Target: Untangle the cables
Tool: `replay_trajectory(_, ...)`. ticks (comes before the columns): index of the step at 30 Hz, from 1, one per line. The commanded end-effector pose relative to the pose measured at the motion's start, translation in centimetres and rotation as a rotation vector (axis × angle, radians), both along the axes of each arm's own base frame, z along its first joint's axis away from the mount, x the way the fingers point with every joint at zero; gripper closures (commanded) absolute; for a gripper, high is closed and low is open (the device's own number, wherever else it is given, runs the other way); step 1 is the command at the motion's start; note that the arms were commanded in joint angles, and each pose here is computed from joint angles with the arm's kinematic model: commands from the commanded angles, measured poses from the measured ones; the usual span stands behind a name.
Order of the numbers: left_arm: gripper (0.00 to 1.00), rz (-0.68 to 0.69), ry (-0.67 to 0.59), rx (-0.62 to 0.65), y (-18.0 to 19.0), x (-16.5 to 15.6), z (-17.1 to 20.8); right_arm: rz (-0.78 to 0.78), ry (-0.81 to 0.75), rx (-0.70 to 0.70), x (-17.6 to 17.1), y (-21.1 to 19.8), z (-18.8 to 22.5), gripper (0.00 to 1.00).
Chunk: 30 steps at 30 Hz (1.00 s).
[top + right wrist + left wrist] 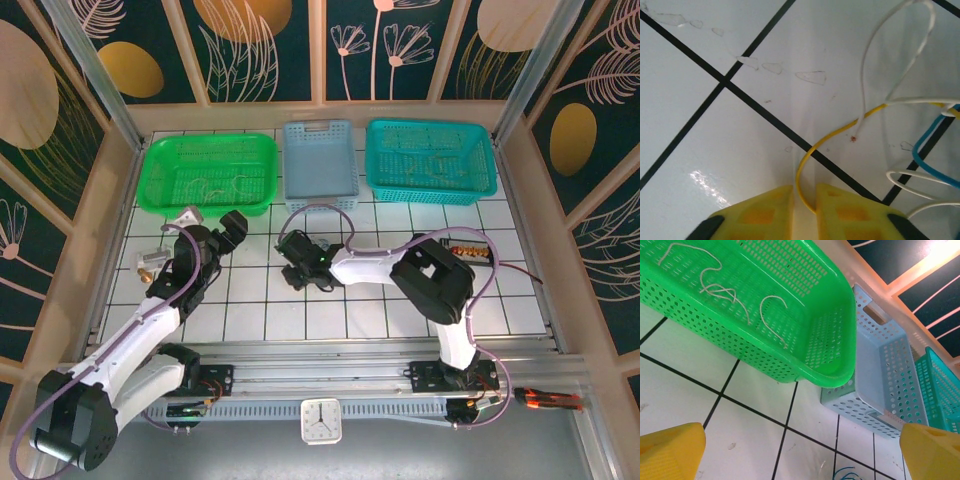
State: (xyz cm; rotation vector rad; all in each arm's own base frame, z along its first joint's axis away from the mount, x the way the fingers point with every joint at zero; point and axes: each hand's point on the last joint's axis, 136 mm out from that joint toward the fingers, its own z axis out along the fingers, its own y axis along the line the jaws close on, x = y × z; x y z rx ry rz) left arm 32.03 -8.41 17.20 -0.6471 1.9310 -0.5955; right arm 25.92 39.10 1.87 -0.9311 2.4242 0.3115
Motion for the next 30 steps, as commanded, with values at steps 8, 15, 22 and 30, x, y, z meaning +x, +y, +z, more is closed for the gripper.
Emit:
replay_trajectory(8,0.01,-0.024,-0.037,-0.023,-0.6,0.4,1.1,0.019,0.045,-0.111,-1.5,-2.5,-2.3,1.00)
replay_trajectory(15,0.01,-0.051,-0.043,-0.002,-1.0,0.4,1.4,0.068,0.111,0.224,-1.2,0.5,5.7,1.00)
replay_trajectory(22,0.01,-0.117,-0.049,0.013,-2.0,0.5,1.2,0.054,0.154,0.516,0.6,0.2,13.2,1.00)
replay_trajectory(30,0.01,-0.256,-0.060,0.002,-4.4,0.5,0.5,0.017,0.199,0.758,2.2,-2.4,17.9,1.00)
